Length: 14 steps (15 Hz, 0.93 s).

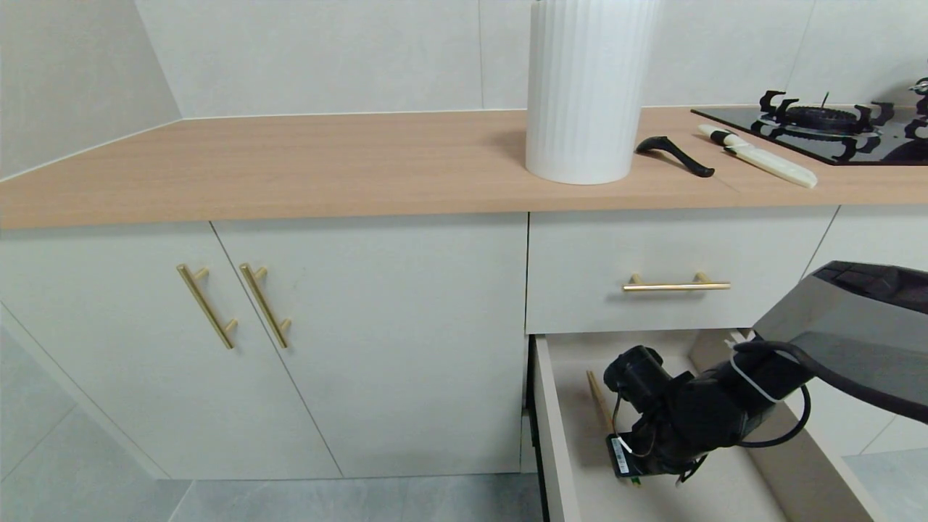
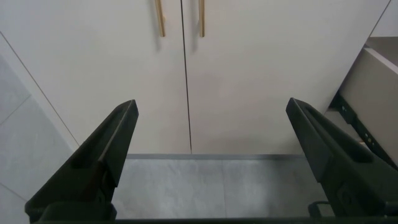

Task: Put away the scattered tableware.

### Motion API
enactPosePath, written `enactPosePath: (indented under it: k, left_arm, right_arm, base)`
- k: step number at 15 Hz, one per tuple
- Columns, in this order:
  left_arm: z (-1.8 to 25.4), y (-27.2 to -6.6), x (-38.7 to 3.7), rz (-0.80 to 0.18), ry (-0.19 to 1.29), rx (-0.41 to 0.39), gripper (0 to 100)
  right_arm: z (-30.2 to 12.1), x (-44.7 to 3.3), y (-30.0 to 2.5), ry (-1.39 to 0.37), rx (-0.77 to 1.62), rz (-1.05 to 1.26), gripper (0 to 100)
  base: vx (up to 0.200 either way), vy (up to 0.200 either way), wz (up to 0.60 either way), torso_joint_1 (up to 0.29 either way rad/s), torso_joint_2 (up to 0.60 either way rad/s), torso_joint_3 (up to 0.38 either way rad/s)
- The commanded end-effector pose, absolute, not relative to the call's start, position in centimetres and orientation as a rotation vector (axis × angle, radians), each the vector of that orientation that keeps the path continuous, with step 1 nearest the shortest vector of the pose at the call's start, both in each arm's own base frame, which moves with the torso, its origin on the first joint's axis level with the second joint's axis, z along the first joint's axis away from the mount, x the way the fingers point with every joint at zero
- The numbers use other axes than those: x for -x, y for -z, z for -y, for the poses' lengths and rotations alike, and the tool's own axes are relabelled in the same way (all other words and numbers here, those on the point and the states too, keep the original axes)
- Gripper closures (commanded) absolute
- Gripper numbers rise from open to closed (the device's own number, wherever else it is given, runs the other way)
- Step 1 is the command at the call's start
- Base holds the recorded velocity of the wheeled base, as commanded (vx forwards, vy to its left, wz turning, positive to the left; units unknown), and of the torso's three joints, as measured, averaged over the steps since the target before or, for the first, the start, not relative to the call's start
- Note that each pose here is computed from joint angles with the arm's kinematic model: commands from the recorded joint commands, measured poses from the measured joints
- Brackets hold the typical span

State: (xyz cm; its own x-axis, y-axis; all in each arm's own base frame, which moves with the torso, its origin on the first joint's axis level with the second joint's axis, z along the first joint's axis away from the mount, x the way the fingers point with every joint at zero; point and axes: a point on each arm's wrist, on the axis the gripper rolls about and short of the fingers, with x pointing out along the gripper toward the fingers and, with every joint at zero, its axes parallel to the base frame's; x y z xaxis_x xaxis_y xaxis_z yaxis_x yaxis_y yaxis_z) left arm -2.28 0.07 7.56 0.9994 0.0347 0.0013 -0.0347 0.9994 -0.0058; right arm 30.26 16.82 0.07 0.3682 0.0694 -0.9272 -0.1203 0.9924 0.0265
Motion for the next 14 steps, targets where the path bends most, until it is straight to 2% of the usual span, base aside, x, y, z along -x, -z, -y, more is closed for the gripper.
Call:
enactPosePath:
  k: [1,3,4,10,12,14]
  left_arm:
    - [-0.1,-7.6,2.3,0.002,-0.035,0.006,0]
    - [-0.1,-7.6,2.3,0.002,-0.035,0.006,0]
    - [-0.1,-7.6,2.3,0.002,-0.035,0.006,0]
    - [-0.1,-7.6,2.3,0.002,-0.035,0.006,0]
    - [-0.1,-7.6,2.3,0.002,-0.035,0.006,0]
    - [-0.1,-7.6,2.3,0.002,-0.035,0.006,0]
  right_arm:
    - [-16.8,-30.3,0.1,-0.121,0.05,-1.191,100]
    - [-16.8,-30.3,0.1,-0.121,0.05,-1.191,100]
    - [-16.8,-30.3,-0.1,-0.122,0.048,-1.188,0]
    - [-16.8,-30.1,-0.5,-0.126,0.044,-1.182,0]
    - [-16.5,-29.5,-2.6,-0.14,0.027,-1.139,0]
    - [-16.0,-28.7,-6.4,-0.172,-0.015,-1.049,0]
  base:
    - [0.0,0.0,0.0,0.0,0.0,0.0]
    - [0.0,0.0,0.0,0.0,0.0,0.0]
    - [0.0,0.0,0.0,0.0,0.0,0.0]
    - [0.0,0.0,0.0,0.0,0.0,0.0]
    - [0.0,0.0,0.0,0.0,0.0,0.0]
    - [0.0,0.0,0.0,0.0,0.0,0.0]
